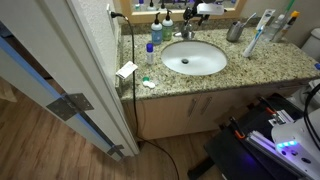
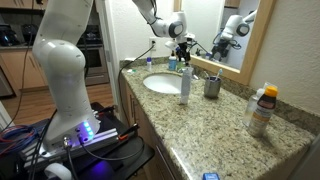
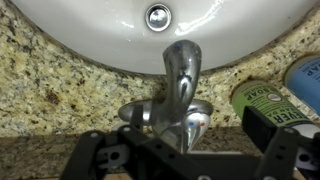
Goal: Lift up the tap handle
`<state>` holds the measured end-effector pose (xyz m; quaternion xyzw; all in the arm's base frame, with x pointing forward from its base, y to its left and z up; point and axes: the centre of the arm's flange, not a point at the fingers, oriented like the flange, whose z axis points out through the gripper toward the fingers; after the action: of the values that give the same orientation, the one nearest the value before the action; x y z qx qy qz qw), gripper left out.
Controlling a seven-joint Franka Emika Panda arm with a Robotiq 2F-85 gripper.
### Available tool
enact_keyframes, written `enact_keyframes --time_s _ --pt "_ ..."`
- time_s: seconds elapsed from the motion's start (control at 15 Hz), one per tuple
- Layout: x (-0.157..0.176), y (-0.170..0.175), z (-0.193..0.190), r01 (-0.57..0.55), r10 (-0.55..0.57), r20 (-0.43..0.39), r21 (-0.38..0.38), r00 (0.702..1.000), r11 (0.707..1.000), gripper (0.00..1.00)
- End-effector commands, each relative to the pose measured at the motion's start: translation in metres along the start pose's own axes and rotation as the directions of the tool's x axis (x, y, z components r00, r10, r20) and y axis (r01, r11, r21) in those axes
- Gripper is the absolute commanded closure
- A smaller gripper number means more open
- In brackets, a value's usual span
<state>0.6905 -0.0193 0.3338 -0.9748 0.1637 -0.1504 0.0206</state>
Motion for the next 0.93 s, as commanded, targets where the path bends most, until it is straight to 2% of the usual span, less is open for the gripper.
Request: enact_keyframes --time_s 0.0,0.07,0.13,0.2,0.87 --pt "-0.0005 0.0002 0.0016 -0.005 0.005 0.003 0.001 1.0 1.0 0.0" --pt "-0.0007 0.0004 0.0024 -0.008 0.008 0.005 0.001 1.0 1.0 0.0" --pt "-0.0007 0.0006 0.0026 -0.01 0.01 0.005 0.002 1.0 1.0 0.25" --pt "-0.0006 0.0006 0.0027 -0.006 0.006 0.007 0.001 1.0 1.0 0.26" --pt "-0.0017 0.0066 0.0043 0.0 -0.001 -0.017 -0.025 1.0 1.0 0.95"
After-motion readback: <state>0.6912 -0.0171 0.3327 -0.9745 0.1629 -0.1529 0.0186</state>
